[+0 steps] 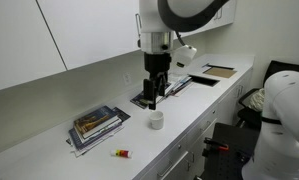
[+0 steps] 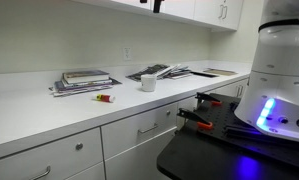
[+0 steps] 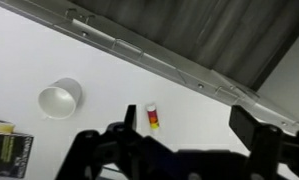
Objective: Move the white mug to the left
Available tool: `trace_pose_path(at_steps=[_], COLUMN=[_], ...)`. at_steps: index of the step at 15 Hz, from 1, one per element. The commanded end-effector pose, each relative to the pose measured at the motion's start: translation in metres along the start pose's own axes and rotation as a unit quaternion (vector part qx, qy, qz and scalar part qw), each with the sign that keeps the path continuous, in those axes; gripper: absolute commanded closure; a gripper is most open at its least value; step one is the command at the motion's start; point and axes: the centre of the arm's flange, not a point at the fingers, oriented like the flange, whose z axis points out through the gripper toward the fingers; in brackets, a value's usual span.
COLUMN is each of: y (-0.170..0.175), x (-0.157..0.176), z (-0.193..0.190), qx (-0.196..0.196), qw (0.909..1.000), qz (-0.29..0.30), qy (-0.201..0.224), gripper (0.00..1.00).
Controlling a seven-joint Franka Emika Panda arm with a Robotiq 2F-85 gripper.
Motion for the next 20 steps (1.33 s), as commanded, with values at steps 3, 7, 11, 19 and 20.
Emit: trace_pose_path(at_steps=[3,7,11,19,20], y=[0.090,0.154,0.189,0.222,0.225], x=[0.071,0.093,0.112,0.150,0.150], z=[0.084,0.153,0.198,0.281,0.291], qx=[-0.033,-0.036,-0.035,-0.038,-0.044], qw=[0.9952,0.9921,0.9916,0.9905,0.9893], qz=[0.068,0.117,0.124,0.117,0.121], qy=[0.063,0.029,-0.006,-0.061,-0.068], gripper=[0.00,0.00,0.00,0.00,0.02])
